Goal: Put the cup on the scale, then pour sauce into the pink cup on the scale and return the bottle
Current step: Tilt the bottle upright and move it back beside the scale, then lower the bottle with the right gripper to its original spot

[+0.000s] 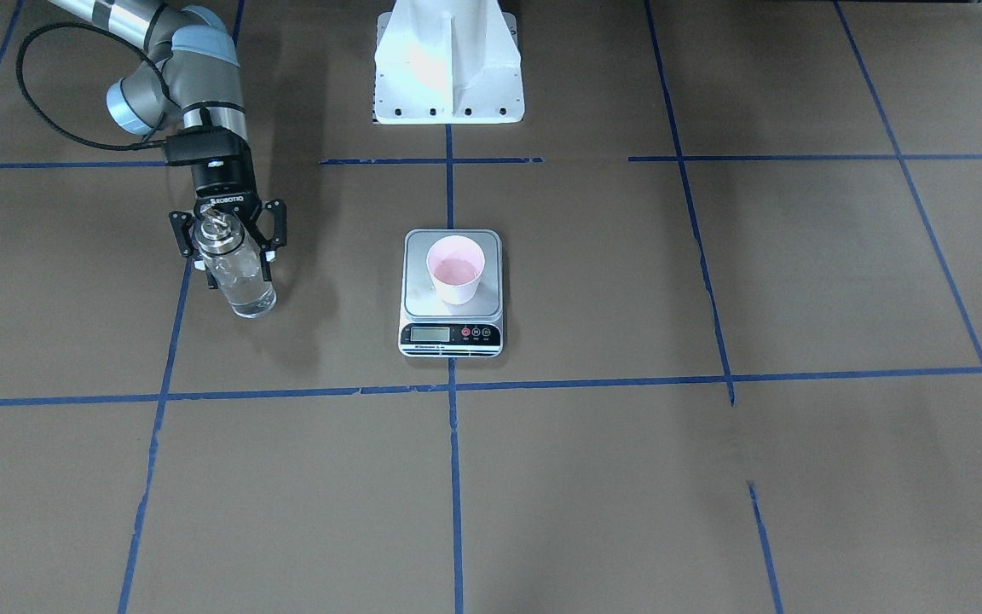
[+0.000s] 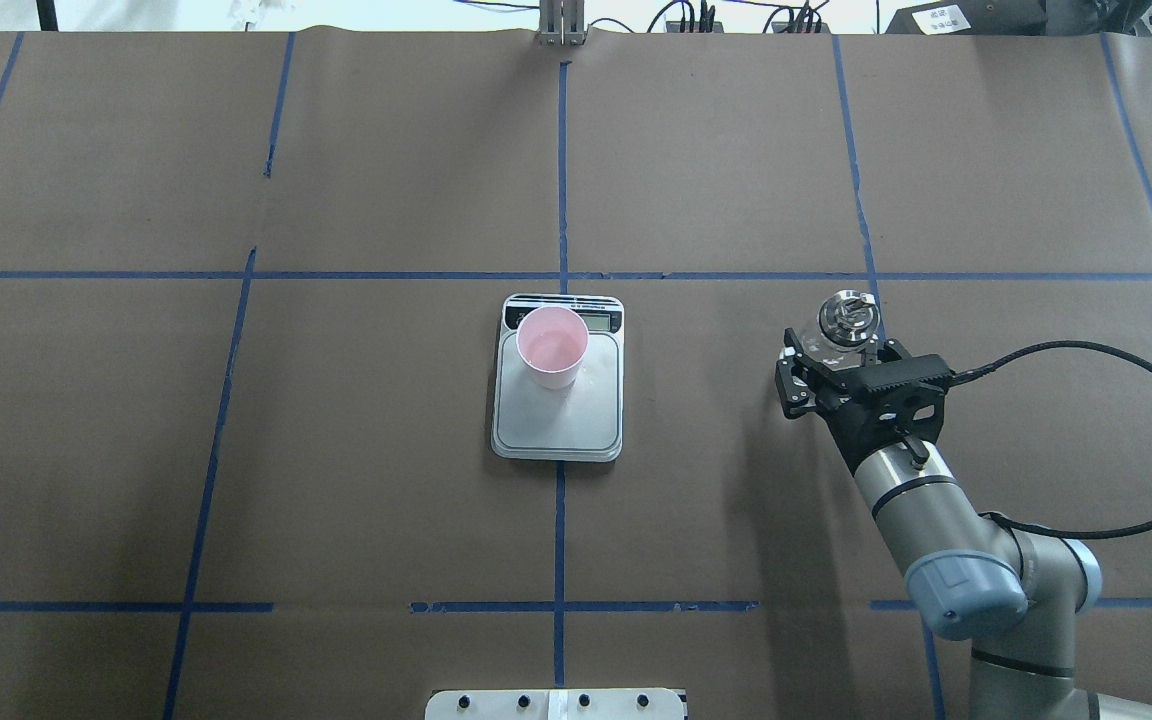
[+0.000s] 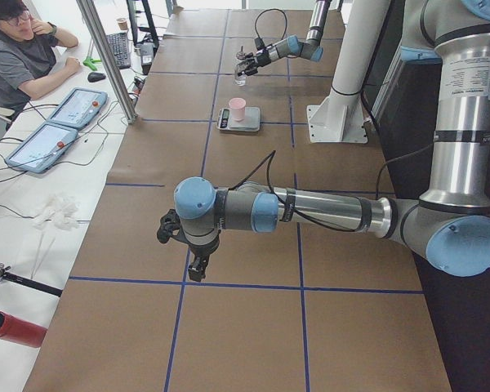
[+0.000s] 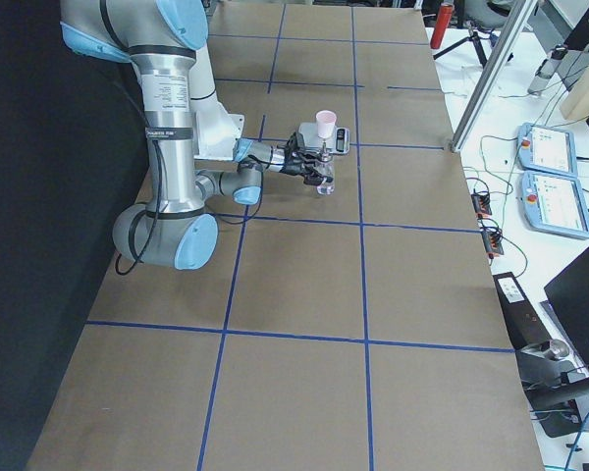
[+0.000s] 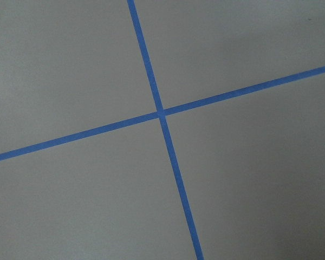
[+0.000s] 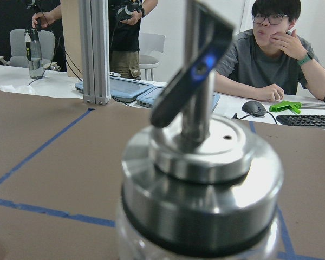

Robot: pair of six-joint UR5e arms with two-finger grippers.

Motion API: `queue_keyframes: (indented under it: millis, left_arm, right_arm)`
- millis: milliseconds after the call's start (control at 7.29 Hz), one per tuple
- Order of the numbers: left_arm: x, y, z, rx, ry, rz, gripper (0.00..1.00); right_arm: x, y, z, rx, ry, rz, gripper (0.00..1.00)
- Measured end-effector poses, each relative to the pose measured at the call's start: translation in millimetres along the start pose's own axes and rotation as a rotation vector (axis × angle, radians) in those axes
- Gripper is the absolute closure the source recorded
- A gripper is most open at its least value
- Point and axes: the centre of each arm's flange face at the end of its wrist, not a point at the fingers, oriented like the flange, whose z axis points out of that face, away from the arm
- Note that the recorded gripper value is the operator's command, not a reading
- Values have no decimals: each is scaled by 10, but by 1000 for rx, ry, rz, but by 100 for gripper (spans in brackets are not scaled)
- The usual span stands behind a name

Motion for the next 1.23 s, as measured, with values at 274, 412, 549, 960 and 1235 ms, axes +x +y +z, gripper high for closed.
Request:
queue_keyframes:
  millis: [274,412,549,960,1235]
  left_arm:
    - [3,-6,-4,1,0,1,0]
    - [5,-9,-4,2,0,2,0]
    - [7,-11,-3,2,0,3,0]
    - [11,-17,-4,3,-1,5,0]
    - [17,-31,-12,4,-1,7,0]
  right_arm:
    - [258,92,-45,-14,22,13,100]
    - [351,120,-67,-20,30,12,100]
    - [404,138,-81,-23,34,11,100]
    - [432,159,-92,-36,31,12,100]
    - [432,175,-98,-54,22,13,100]
